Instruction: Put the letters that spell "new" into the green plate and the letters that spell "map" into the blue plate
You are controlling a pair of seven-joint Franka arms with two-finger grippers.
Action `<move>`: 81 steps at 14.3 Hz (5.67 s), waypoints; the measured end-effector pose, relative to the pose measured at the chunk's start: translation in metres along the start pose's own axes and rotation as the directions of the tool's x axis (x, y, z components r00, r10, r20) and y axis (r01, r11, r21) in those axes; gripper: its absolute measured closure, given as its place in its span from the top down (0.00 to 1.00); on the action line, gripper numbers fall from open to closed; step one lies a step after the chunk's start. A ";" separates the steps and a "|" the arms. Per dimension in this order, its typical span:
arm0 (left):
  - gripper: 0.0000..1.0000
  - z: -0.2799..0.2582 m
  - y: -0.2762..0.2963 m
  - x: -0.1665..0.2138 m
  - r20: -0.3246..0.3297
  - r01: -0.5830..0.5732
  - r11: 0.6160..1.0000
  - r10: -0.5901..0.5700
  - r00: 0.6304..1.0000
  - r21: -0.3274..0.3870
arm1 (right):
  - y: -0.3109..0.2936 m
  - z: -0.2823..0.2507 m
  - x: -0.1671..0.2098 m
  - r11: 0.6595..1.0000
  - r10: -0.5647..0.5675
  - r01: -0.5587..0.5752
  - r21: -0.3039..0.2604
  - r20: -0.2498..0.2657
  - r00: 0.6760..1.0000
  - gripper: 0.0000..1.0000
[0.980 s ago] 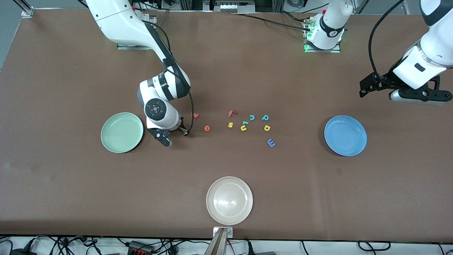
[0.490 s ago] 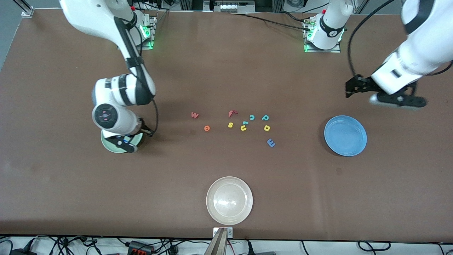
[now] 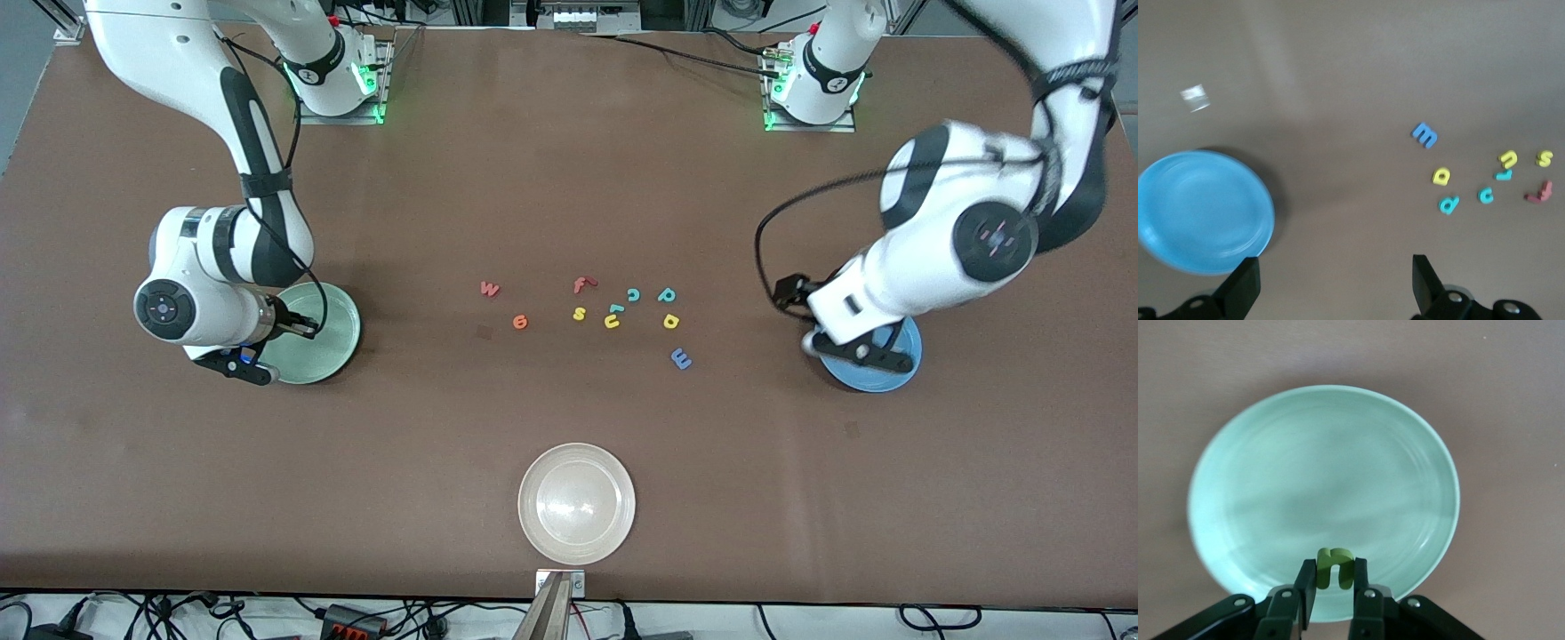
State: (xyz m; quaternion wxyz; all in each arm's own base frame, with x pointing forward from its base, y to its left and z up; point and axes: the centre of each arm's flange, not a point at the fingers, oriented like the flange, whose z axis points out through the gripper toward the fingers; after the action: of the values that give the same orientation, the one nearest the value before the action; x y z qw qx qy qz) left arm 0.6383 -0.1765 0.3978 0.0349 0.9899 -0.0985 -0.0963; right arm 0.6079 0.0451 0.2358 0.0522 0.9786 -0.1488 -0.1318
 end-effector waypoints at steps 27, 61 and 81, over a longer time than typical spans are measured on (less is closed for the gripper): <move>0.27 0.227 0.095 0.072 0.057 0.727 0.684 -0.725 0.687 -0.067 | -0.239 -0.020 -0.111 0.899 -0.418 0.436 0.041 -0.219 0.882 0.85; 1.00 0.176 0.037 0.017 0.103 0.353 0.935 -0.355 0.929 0.036 | -0.356 0.048 -0.166 0.905 -0.406 0.426 0.018 -0.267 0.874 0.51; 0.40 0.244 0.124 0.002 0.051 0.263 0.965 -0.262 0.964 -0.008 | -0.341 0.025 -0.141 0.924 -0.361 0.382 0.020 -0.285 0.888 0.28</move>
State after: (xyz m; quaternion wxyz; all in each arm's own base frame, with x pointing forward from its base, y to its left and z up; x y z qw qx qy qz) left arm 0.5684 -0.3101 0.1693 0.0268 0.9912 0.0336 -0.1254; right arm 0.5662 0.4102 0.1978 0.0092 0.9989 0.0448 0.0041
